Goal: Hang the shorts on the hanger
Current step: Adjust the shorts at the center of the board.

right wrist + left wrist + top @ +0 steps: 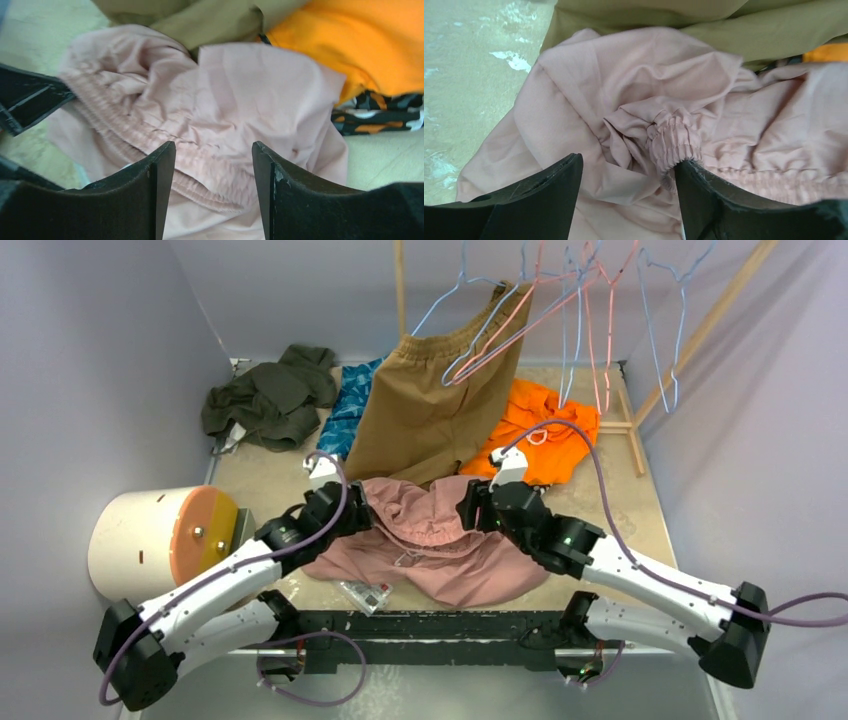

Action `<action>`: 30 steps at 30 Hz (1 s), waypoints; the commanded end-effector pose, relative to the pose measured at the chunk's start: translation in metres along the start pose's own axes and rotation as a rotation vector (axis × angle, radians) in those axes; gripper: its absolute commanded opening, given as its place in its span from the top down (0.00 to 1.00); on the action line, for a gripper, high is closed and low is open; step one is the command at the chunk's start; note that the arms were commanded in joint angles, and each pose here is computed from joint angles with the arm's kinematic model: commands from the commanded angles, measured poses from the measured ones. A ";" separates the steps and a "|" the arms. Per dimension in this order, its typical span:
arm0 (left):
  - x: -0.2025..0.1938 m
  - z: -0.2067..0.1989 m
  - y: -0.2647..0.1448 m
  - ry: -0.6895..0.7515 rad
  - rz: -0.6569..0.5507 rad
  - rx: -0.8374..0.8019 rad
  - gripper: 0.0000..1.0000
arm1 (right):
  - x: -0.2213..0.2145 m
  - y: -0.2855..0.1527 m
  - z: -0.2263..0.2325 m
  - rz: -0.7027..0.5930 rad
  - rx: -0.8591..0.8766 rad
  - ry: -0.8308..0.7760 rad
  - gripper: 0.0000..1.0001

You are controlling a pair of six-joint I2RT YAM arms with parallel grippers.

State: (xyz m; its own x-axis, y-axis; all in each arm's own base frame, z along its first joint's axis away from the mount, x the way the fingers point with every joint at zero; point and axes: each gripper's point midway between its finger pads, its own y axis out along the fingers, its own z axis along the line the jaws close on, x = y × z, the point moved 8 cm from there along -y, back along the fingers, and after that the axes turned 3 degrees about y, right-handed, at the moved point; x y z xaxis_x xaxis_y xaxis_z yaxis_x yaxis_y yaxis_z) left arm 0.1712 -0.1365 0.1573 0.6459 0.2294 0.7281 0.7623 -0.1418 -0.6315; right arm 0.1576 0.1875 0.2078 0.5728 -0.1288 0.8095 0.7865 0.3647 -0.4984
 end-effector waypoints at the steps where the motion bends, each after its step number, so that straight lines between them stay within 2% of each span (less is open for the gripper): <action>1: 0.040 -0.012 -0.033 -0.050 -0.096 -0.061 0.31 | 0.041 -0.028 0.014 -0.091 0.118 -0.070 0.39; 6: 0.066 -0.010 -0.064 -0.017 -0.165 -0.076 0.26 | 0.077 -0.054 0.023 -0.176 0.179 -0.124 0.37; 11: 0.087 -0.003 -0.085 0.057 -0.253 -0.054 0.24 | 0.132 -0.083 0.044 -0.310 0.254 -0.169 0.36; 15: 0.093 0.001 -0.092 0.096 -0.318 -0.063 0.23 | 0.179 -0.093 0.059 -0.428 0.203 -0.198 0.37; 21: 0.095 0.011 -0.084 0.088 -0.411 0.010 0.22 | 0.263 -0.089 0.087 -0.613 0.013 -0.118 0.39; 25: 0.087 0.017 -0.077 0.035 -0.443 0.023 0.24 | 0.306 -0.072 0.097 -0.637 0.045 -0.007 0.42; 30: 0.084 0.021 -0.078 0.022 -0.464 0.012 0.25 | 0.329 -0.051 0.089 -0.656 0.031 0.100 0.45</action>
State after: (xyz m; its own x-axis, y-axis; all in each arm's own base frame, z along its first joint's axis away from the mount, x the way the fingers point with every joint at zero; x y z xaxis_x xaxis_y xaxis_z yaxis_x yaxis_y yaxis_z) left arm 0.1615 -0.0894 0.2489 0.3236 0.1919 0.9265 0.9459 -0.0421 -0.3216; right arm 0.2757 0.2197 0.5086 0.0191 -0.3069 0.9516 0.9686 0.2418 0.0586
